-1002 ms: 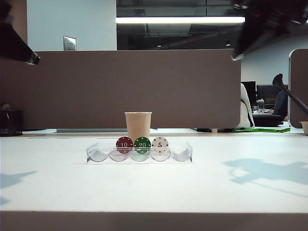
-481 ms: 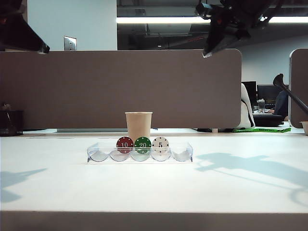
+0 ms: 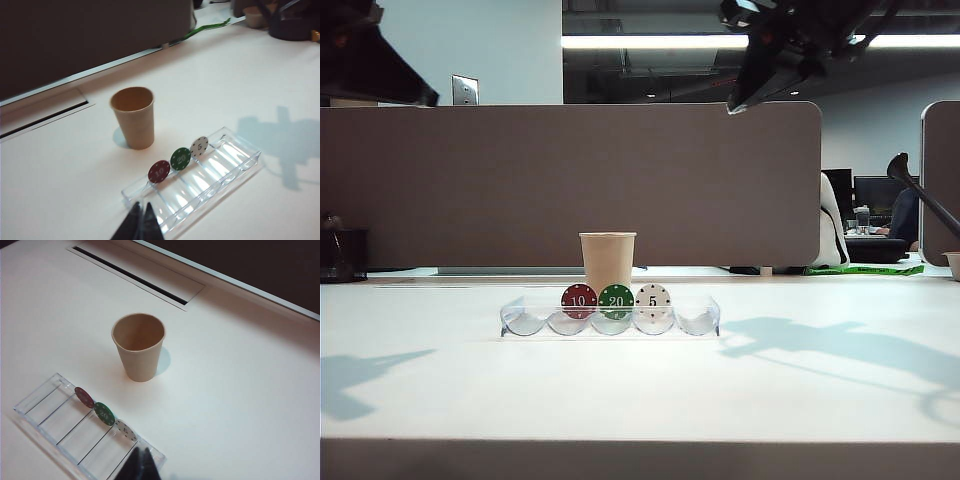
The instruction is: Pick up the chip with the greater value and put it into the paper cup.
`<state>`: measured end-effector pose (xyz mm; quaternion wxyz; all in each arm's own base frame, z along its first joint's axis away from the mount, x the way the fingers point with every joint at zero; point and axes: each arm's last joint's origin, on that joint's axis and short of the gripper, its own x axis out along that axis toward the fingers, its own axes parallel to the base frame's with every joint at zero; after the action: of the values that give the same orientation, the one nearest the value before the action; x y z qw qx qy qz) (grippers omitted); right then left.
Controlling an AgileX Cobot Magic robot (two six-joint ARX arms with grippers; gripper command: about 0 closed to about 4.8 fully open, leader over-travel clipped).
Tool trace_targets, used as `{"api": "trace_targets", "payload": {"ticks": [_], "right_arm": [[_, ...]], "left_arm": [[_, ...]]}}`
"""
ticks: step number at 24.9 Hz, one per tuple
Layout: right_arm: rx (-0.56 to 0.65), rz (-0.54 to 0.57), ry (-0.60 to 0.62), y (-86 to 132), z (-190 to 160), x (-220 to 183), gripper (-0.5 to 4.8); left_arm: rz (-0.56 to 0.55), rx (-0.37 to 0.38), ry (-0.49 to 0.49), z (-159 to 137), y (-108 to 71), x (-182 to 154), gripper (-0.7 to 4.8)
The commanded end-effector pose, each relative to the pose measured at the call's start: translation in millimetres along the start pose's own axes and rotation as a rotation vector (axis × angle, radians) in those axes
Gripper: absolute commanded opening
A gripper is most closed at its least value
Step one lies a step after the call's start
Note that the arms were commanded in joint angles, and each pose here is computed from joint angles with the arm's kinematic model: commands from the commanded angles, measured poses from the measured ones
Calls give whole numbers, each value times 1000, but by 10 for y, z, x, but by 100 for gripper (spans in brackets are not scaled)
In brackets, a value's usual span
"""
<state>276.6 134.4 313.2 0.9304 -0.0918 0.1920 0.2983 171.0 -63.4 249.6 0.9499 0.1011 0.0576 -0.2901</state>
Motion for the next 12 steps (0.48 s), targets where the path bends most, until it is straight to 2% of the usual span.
{"api": "trace_targets", "payload": {"ticks": [1,2,5,7,8,9,10,12], "right_arm": [[6,9,24,7,-7,-19,-5],[8,11,40,9,-23,-19,-5],[17,20,98,18,-85,-21,-6],[23,38,121,26,-108,-24,-5],[24,51,127,30,-115,-25,-5],[28,71,139,37,-128,-27,-5],[30,79,147,41,-136,-28,-5],[33,84,160,44,-149,-31,-6]], "left_arm": [[-13,10,-8,14,22,88,-5],[-19,25,-1,12,27,108,-6],[-97,180,6,59,55,254,-5],[-127,226,19,122,102,397,-1],[-141,243,23,140,116,447,9],[-175,275,35,180,145,548,53],[-192,288,45,205,166,617,76],[-217,311,76,258,220,783,92]]}}
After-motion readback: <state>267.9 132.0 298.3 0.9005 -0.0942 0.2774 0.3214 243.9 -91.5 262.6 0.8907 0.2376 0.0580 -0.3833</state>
